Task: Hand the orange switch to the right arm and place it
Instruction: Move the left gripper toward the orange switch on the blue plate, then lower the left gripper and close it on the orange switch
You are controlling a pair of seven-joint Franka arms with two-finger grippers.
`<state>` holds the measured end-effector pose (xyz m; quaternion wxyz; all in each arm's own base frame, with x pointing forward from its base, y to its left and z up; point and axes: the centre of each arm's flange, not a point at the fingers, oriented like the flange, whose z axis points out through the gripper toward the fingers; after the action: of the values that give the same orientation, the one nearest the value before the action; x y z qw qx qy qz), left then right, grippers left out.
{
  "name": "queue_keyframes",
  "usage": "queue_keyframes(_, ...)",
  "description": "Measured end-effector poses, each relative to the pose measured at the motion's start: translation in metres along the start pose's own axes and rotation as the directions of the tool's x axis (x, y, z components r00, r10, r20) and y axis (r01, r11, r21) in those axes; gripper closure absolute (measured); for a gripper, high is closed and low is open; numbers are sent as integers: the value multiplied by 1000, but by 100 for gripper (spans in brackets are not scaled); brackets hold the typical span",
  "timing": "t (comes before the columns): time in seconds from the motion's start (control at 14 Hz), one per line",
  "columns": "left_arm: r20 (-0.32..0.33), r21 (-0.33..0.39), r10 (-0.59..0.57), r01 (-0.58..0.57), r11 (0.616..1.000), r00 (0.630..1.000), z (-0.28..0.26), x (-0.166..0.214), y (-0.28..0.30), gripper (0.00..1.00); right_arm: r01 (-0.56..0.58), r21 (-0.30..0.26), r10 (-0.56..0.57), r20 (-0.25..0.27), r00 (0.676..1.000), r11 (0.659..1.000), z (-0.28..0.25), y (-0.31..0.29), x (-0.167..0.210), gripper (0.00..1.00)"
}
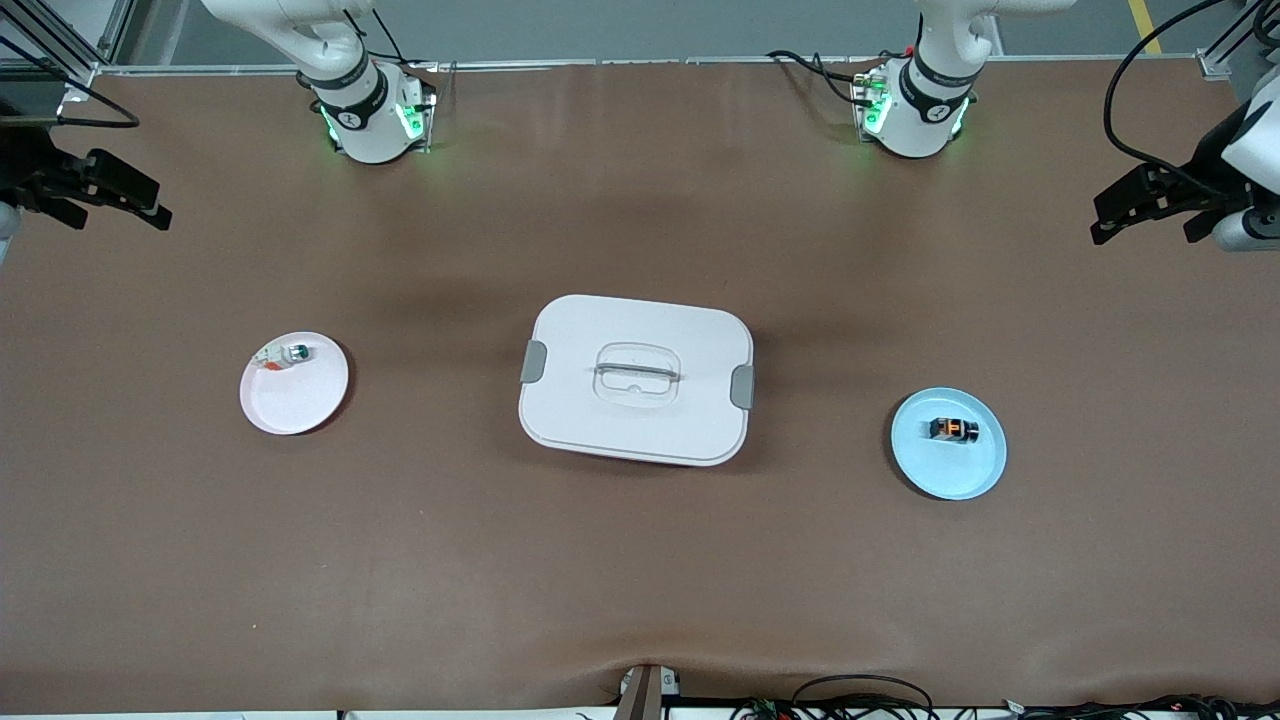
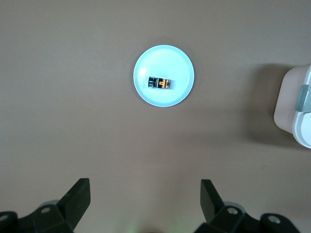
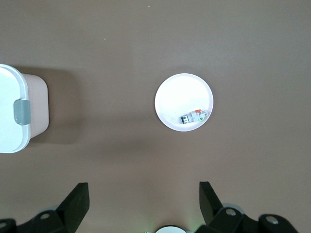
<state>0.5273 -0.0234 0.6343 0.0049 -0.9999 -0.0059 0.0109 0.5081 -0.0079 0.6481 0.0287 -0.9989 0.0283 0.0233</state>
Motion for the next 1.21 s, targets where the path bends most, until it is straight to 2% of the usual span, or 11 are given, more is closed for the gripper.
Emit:
queue_keyframes(0.36,92,10,20,-21,1000,996,63,34,4,0,-2,0,2,0,1000,1000,0,1,0,0)
queue_keyframes(0.64,82,6,70,-71,997,994,123,57,-12,0,-2,1,2,-1,1000,1000,0,2,0,0)
queue_keyframes(0.93,28,5,138,-138,990,990,192,60,-27,0,-2,1,2,-1,1000,1000,0,2,0,0)
queue_keyframes(1.21,26,9,179,-180,984,983,266,74,-23,0,-2,0,2,1,1000,1000,0,2,0,0)
